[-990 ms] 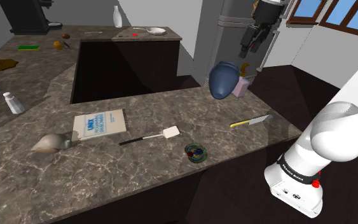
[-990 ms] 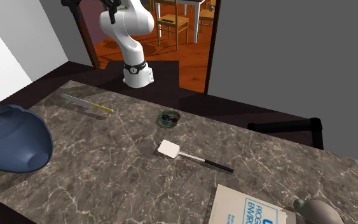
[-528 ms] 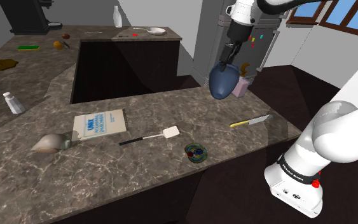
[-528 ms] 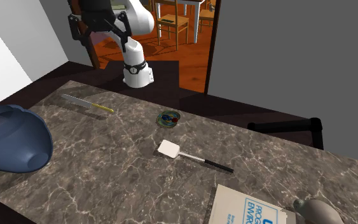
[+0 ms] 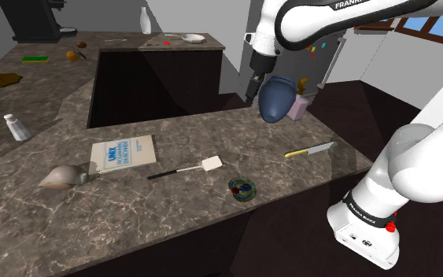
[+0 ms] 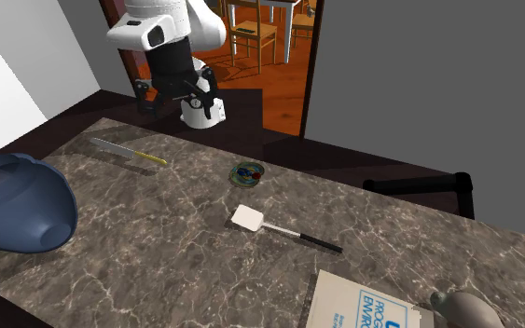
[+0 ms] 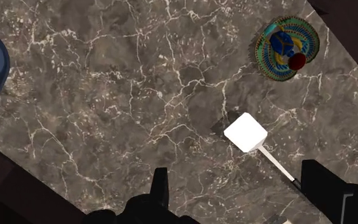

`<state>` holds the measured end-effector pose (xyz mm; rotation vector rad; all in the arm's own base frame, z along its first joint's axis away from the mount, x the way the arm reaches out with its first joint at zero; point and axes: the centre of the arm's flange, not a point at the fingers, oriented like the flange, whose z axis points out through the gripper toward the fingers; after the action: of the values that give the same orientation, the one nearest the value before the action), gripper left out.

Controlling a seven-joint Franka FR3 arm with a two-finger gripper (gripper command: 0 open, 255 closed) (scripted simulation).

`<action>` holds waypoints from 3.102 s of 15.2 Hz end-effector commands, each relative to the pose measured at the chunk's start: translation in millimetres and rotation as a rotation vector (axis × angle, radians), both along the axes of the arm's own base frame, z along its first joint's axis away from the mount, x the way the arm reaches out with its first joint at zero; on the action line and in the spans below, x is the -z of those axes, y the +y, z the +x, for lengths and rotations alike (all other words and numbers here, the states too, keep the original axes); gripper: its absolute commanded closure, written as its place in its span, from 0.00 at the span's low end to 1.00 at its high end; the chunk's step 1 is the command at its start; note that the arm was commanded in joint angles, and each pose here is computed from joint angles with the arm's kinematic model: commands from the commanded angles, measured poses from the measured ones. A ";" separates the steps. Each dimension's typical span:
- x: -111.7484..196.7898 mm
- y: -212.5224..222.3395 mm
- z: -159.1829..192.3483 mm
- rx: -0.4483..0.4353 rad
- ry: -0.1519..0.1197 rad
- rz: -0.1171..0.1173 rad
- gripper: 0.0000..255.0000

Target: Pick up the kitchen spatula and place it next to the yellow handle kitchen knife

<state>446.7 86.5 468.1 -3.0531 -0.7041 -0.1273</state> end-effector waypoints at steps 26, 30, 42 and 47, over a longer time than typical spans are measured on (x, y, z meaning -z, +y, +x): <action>238.6 213.5 92.6 -0.728 0.020 -0.001 0.00; 259.6 214.8 93.1 -0.728 0.020 -0.001 0.00; 273.2 215.6 93.4 -0.728 0.020 -0.001 1.00; 273.2 215.6 93.4 -0.728 0.020 -0.001 1.00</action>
<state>540.2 302.2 195.1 -2.5775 -1.7279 -0.0853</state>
